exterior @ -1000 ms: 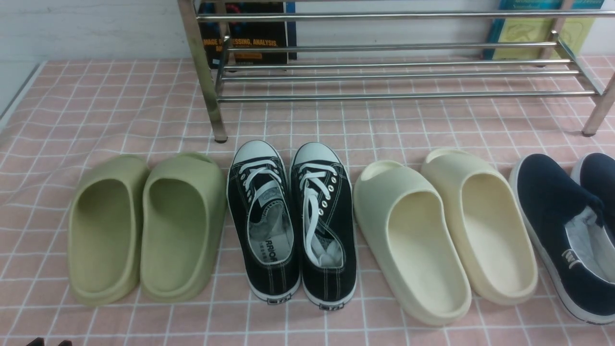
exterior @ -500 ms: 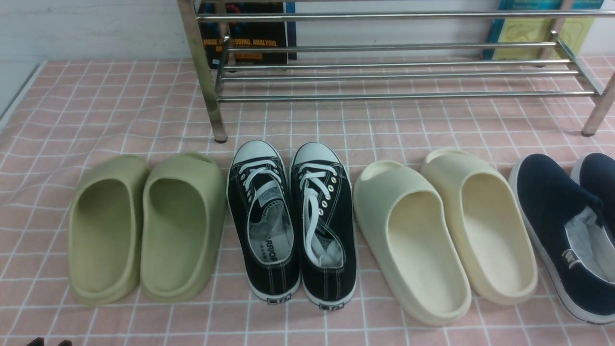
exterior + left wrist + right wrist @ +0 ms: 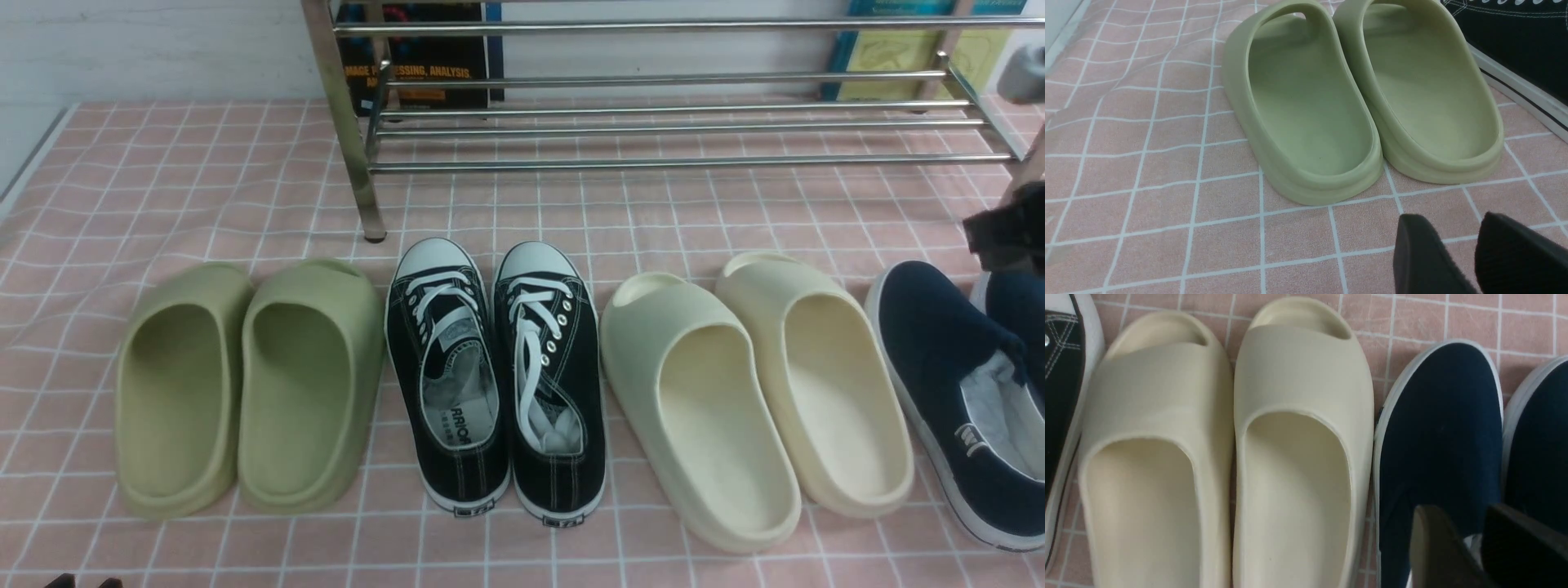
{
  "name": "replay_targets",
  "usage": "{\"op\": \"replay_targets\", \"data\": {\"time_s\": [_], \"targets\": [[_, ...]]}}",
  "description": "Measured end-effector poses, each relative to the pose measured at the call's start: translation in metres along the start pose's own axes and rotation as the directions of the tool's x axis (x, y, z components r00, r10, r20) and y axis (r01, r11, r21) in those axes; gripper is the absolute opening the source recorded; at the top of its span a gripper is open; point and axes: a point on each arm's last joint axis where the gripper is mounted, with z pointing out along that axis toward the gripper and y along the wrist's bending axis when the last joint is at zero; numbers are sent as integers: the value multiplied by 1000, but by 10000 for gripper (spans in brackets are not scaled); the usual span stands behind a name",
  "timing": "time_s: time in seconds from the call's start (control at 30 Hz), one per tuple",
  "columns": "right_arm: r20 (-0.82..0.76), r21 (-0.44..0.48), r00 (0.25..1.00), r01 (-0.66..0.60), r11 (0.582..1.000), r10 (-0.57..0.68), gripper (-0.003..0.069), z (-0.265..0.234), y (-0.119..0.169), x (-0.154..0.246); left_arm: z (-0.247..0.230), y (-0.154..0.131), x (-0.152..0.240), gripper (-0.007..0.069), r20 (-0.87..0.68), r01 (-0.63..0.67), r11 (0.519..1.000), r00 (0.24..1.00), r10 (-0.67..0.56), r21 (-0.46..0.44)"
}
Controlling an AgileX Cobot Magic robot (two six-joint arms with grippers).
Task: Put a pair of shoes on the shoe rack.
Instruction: Use the right arm to grab the shoe closest to it
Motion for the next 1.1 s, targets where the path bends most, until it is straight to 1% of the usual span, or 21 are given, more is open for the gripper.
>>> {"op": "replay_targets", "data": {"time_s": [0.1,0.17,0.23,0.27,0.3,0.33,0.37,0.47,0.5,0.53,0.57,0.63,0.67,0.7,1.0,1.1], "targets": [[-84,33,996,22,999,-19,377,12,-4,3,0,0,0,239,0,0,1000,1000,0,0],[-161,57,987,23,998,-13,430,25,-7,11,0,0,0,239,0,0,1000,1000,0,0],[-225,79,974,16,997,2,448,41,-9,20,0,0,0,239,0,0,1000,1000,0,0],[-229,84,973,14,996,6,448,42,-10,21,0,0,0,239,0,0,1000,1000,0,0],[-258,99,966,-1,995,26,442,56,-12,28,0,0,0,239,0,0,1000,1000,0,0],[-293,108,955,-15,994,46,425,71,-13,37,0,0,0,239,0,0,1000,1000,0,0],[-289,110,956,-17,994,48,421,71,-13,37,0,0,0,239,0,0,1000,1000,0,0],[-373,119,924,-43,992,85,318,108,-15,58,0,0,0,239,0,0,1000,1000,0,0],[-387,116,917,-57,992,98,274,115,-14,61,0,0,0,239,0,0,1000,1000,0,0],[-395,113,912,-67,991,107,209,121,-14,63,0,0,0,239,0,0,1000,1000,0,0],[-392,109,913,-76,991,113,179,122,-13,63,0,0,0,239,0,0,1000,1000,0,0],[-385,103,915,-83,991,116,71,122,-12,63,0,0,0,239,0,0,1000,1000,0,0],[-385,102,916,-83,991,116,63,122,-12,63,0,0,0,239,0,0,1000,1000,0,0],[-379,95,919,-82,992,112,23,121,-11,62,0,0,0,239,0,0,1000,1000,0,0],[-367,93,925,-67,993,97,22,114,-11,60,0,0,0,239,0,0,1000,1000,0,0],[-370,87,924,-68,994,96,22,109,-10,49,0,0,0,239,0,0,1000,1000,0,0]]}}
